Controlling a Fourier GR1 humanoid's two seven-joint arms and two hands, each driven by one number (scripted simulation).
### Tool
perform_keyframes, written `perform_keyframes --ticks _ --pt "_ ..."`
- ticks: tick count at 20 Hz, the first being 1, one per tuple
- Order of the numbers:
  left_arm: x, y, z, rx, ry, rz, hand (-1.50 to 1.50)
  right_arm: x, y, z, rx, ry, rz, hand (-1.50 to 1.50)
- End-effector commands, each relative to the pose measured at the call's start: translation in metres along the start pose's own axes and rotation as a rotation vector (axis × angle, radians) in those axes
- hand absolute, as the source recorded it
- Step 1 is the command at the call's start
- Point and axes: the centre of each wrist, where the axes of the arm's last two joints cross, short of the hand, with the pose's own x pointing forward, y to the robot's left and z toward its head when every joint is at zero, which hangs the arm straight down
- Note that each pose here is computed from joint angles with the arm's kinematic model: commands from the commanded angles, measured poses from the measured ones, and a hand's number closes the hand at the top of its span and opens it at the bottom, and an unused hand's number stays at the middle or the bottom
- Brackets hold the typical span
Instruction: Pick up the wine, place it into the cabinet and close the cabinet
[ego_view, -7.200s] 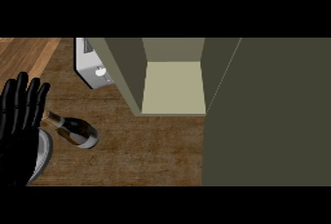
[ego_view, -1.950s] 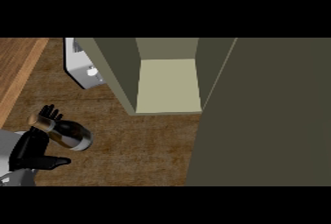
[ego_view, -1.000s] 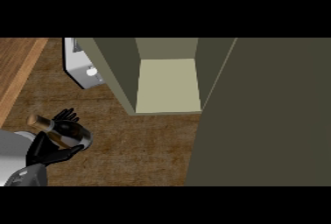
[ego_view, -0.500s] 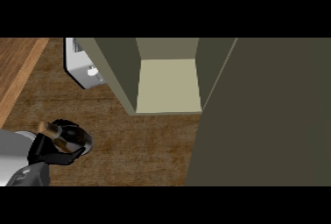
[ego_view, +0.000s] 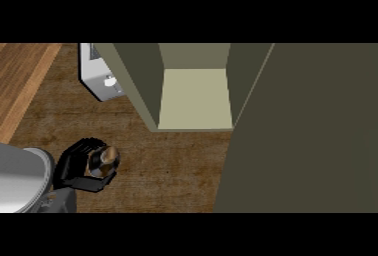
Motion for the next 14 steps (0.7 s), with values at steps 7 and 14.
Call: perform_keyframes --ticks 7,14 --pt "-0.002 -0.065 0.006 -0.167 0.019 0.145 1.5 0.031 -0.01 0.032 -0.005 -0.066 -0.02 -1.5" --pt "0.031 -0.109 0.016 -0.201 -0.02 0.157 1.5 0.025 -0.009 0.022 -0.021 -0.088 -0.009 -1.5"
